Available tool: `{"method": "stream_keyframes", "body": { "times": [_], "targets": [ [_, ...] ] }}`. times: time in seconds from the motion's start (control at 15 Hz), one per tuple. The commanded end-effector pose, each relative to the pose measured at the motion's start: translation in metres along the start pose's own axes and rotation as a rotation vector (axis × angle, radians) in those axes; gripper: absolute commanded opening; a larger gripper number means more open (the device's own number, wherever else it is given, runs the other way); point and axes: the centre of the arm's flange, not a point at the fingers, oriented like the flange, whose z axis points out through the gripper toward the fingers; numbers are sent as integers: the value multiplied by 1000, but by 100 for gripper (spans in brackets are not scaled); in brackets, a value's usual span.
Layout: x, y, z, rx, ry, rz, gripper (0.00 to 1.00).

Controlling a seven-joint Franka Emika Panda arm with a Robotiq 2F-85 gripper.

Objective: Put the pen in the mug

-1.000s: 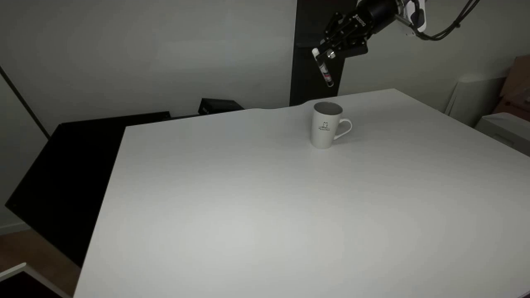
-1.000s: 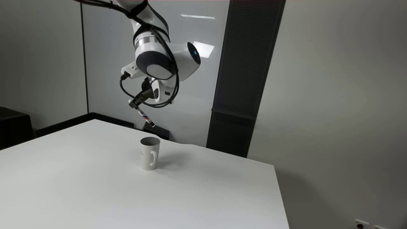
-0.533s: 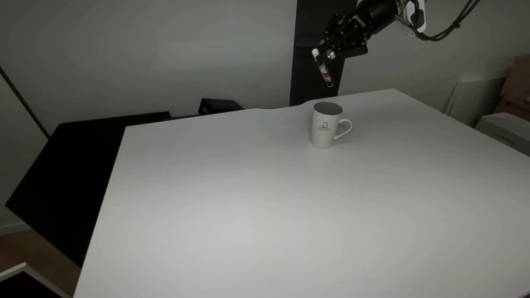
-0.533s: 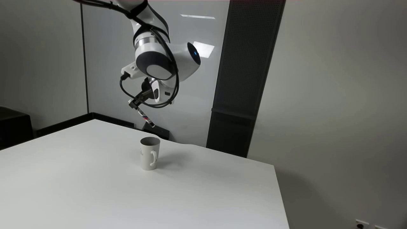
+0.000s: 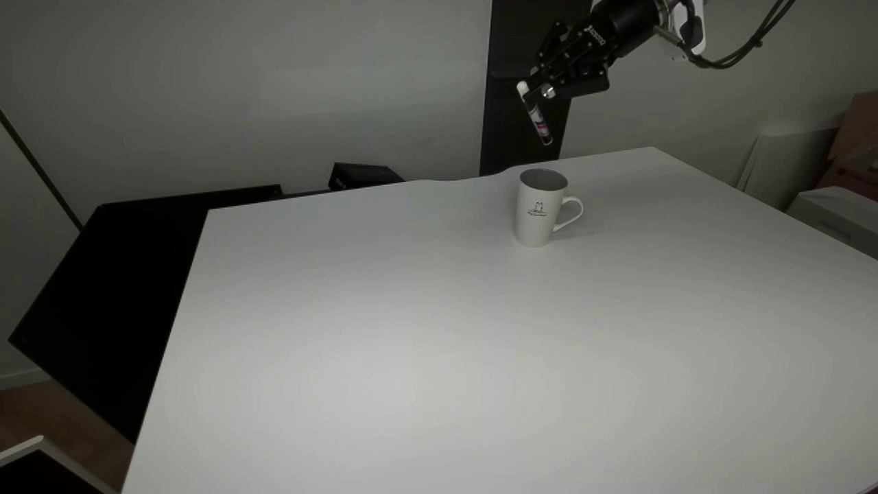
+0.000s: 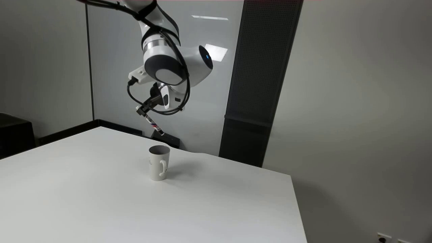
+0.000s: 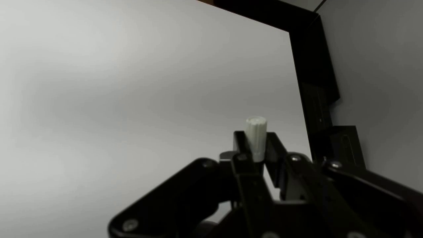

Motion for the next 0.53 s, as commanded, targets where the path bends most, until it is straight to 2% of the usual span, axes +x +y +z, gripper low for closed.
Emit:
{"method": "stream_keyframes", "body": {
  "times": [0.0, 0.47],
  "targets": [
    [3, -10, -2, 5, -37, 6, 7],
    [27, -27, -8, 46, -95, 26, 7]
  ]
}}
